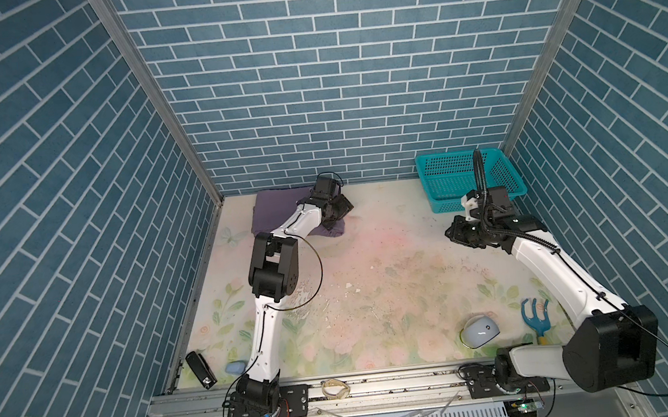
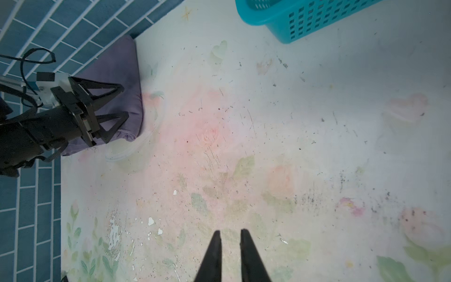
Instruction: Fold and stack the trousers
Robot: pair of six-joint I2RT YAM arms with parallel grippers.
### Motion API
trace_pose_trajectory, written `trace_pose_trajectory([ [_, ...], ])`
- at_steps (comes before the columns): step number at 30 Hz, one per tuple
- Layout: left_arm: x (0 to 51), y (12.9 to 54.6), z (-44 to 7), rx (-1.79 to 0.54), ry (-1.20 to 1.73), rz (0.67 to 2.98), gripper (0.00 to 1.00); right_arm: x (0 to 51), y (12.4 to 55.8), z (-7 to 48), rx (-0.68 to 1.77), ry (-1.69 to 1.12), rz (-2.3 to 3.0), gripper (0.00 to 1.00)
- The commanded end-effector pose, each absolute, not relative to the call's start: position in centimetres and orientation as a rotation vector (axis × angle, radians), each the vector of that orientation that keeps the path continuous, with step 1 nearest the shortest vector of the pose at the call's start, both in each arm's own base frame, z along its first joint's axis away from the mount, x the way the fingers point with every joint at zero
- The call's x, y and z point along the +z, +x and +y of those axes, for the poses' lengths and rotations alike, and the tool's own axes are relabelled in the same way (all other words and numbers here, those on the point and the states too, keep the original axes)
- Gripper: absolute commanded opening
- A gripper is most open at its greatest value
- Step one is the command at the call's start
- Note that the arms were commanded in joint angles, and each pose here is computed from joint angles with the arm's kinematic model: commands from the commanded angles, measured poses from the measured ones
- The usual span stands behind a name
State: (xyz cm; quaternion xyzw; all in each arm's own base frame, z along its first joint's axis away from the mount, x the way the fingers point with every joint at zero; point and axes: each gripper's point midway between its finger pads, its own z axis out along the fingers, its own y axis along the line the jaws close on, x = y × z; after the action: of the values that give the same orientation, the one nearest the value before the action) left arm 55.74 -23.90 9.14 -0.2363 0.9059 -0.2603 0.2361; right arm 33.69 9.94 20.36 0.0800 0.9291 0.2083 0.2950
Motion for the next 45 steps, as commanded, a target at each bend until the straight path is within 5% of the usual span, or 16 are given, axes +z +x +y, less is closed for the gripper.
trace_pose_trajectory([
  [1, 18.4, 53.9, -22.4, -0.675, -0.503, 2.391, 0.92, 22.9, 33.1, 7.7, 0.419, 0.172, 2.381, 0.27],
  [2, 20.0, 53.2, -21.4, -0.646, -0.482, 2.371, 0.99, 23.6, 32.9, 7.0, 0.374, 0.175, 2.358, 0.30],
  [7, 27.2, 48.1, -13.4, -0.414, -0.462, 2.228, 0.99, 26.7, 31.3, 1.1, 0.012, 0.275, 2.219, 0.46],
  [8, 27.9, 46.8, -11.8, -0.364, -0.471, 2.201, 0.99, 27.2, 30.9, 0.1, -0.045, 0.294, 2.189, 0.94],
  [9, 28.8, 45.4, -9.8, -0.302, -0.486, 2.161, 0.99, 27.7, 30.5, -1.0, -0.107, 0.317, 2.155, 0.99],
  [15, 29.3, 37.4, -0.3, -0.045, -0.644, 1.969, 0.99, 28.4, 28.4, -5.8, -0.335, 0.454, 1.957, 0.99],
  [22, 24.5, 29.8, 7.4, 0.210, -0.941, 1.715, 0.99, 23.1, 29.2, -6.1, -0.289, 0.453, 1.822, 0.99],
  [31, 20.4, 27.9, 8.0, 0.366, -0.682, 1.689, 0.99, 14.8, 29.1, -6.6, -0.389, 0.398, 1.965, 0.99],
  [45, 14.9, 28.5, 8.3, 0.504, -0.612, 1.817, 0.99, 11.3, 29.1, -7.2, -0.419, 0.444, 1.987, 0.99],
])
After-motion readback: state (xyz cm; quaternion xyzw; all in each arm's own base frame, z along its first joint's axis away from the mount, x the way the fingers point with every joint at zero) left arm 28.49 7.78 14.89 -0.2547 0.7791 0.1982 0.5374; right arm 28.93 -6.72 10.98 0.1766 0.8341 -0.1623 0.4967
